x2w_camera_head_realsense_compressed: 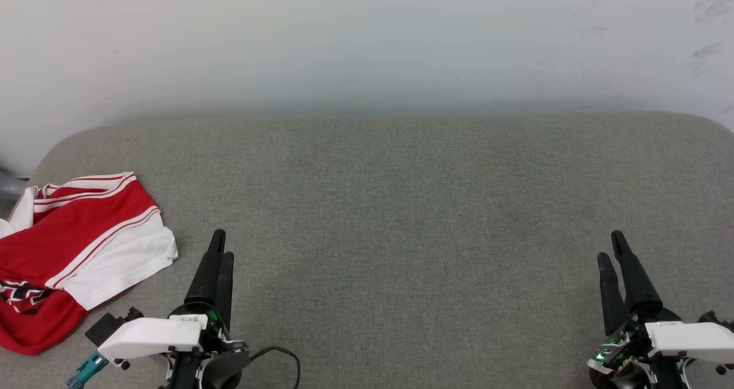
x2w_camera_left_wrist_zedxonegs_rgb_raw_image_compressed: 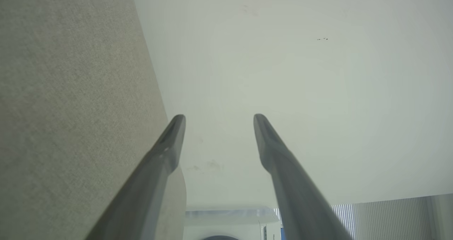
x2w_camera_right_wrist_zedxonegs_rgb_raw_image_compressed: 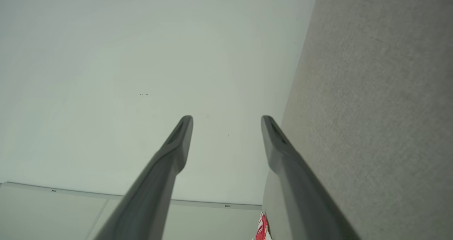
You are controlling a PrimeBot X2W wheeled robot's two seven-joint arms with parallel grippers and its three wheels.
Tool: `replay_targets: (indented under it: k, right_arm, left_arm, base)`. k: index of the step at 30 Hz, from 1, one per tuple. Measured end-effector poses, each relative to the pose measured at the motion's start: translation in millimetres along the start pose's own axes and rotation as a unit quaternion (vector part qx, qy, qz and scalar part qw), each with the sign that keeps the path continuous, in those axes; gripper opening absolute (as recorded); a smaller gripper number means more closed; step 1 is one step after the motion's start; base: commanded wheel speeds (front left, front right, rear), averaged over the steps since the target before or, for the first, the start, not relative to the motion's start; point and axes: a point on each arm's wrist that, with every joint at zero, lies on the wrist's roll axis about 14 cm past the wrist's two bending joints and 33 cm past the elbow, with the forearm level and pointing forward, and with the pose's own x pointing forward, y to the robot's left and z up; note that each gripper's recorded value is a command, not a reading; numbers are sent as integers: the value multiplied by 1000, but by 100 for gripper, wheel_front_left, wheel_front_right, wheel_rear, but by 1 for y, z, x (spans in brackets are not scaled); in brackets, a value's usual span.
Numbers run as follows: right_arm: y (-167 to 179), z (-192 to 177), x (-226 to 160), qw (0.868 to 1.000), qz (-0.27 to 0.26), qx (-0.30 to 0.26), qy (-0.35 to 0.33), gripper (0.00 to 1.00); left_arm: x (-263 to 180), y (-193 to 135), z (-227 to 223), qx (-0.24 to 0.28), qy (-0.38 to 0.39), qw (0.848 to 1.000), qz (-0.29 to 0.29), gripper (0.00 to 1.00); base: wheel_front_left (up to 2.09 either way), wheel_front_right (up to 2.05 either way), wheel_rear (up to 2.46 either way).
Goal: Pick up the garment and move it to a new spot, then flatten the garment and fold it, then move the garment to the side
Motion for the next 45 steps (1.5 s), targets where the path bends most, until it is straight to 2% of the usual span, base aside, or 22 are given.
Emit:
replay_targets:
  k: [19, 23, 29, 33, 39, 45]
  right_arm:
    - [27, -5, -1, 999, 43, -9, -12, 100]
    - [28, -6, -1, 998, 46, -43, -8, 100]
    - [31, -10, -2, 990, 54, -127, 1, 100]
    - [33, -9, -2, 977, 61, -204, 0, 100]
    - [34, -11, -2, 937, 70, -342, 3, 100]
    - [33, -11, -4, 899, 73, -431, 3, 100]
  left_arm:
    - [-2, -30, -14, 7, -1, 999, -47, 100]
    - [-3, -32, -14, 13, -5, 999, -50, 100]
    - [-5, -41, -8, 72, -17, 995, -66, 100]
    - [-6, -43, -6, 146, -23, 987, -71, 100]
    - [-9, -40, 1, 253, -35, 964, -68, 100]
    - [-11, -42, 4, 328, -44, 941, -71, 100]
  base:
    - [0, 0, 0]
    - [0, 0, 0]
    - [0, 0, 0]
    - [0, 0, 0]
    - [0, 0, 0]
    - [0, 0, 0]
